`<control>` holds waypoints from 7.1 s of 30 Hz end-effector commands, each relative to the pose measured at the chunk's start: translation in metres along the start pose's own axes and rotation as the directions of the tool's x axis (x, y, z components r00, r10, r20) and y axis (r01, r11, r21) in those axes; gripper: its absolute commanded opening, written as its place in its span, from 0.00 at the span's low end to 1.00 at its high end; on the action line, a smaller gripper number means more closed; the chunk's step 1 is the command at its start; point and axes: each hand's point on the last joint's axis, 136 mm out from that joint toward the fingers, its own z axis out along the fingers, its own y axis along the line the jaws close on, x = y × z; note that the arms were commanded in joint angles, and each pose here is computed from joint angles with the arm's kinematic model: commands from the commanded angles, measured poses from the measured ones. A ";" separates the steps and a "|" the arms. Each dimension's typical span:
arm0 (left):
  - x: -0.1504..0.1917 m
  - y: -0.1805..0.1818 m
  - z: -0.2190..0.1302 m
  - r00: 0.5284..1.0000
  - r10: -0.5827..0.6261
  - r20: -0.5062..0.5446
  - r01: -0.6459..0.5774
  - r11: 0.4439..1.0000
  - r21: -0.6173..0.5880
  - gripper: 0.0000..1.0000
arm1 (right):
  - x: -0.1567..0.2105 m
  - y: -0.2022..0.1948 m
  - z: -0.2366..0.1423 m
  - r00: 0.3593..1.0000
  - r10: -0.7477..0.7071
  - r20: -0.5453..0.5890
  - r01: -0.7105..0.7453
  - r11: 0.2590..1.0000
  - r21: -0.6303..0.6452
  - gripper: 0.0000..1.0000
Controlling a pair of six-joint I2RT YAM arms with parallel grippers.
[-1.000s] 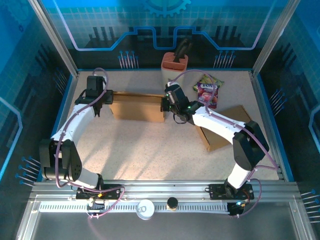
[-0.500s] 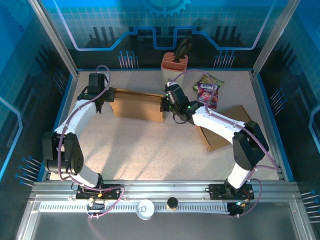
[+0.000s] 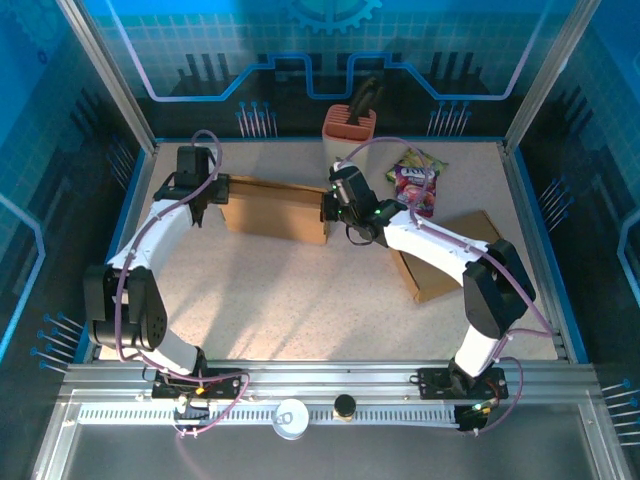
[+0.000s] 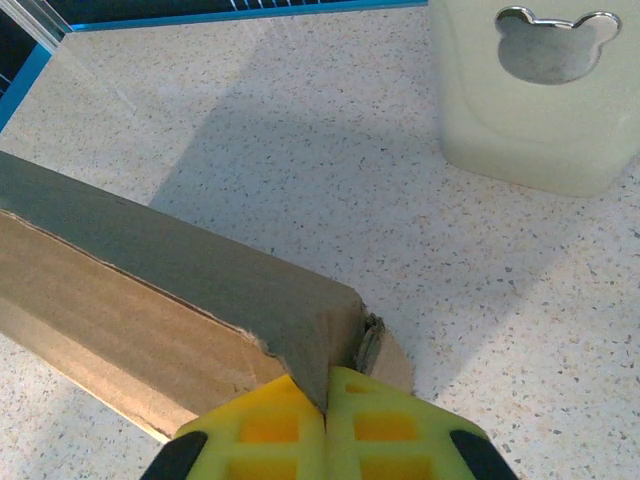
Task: Fold the paper box
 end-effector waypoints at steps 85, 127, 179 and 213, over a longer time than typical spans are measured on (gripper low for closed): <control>0.058 -0.045 -0.119 0.748 -0.301 -0.592 0.448 0.886 0.116 0.00 | 0.039 -0.009 0.020 0.885 -0.465 -0.023 0.463 0.884 -0.062 0.00; 0.053 -0.077 -0.146 0.714 -0.314 -0.626 0.612 0.714 0.340 0.00 | 0.031 -0.006 0.026 0.861 -0.508 -0.027 0.495 0.849 -0.184 0.00; 0.138 -0.067 -0.138 0.740 -0.242 -0.628 0.451 0.871 0.196 0.00 | 0.044 -0.019 0.036 0.897 -0.421 -0.135 0.402 0.904 -0.148 0.00; 0.164 -0.065 -0.138 0.814 -0.341 -0.470 0.400 0.916 0.028 0.00 | 0.050 -0.022 -0.039 0.972 -0.117 -0.204 0.062 0.965 -0.254 0.63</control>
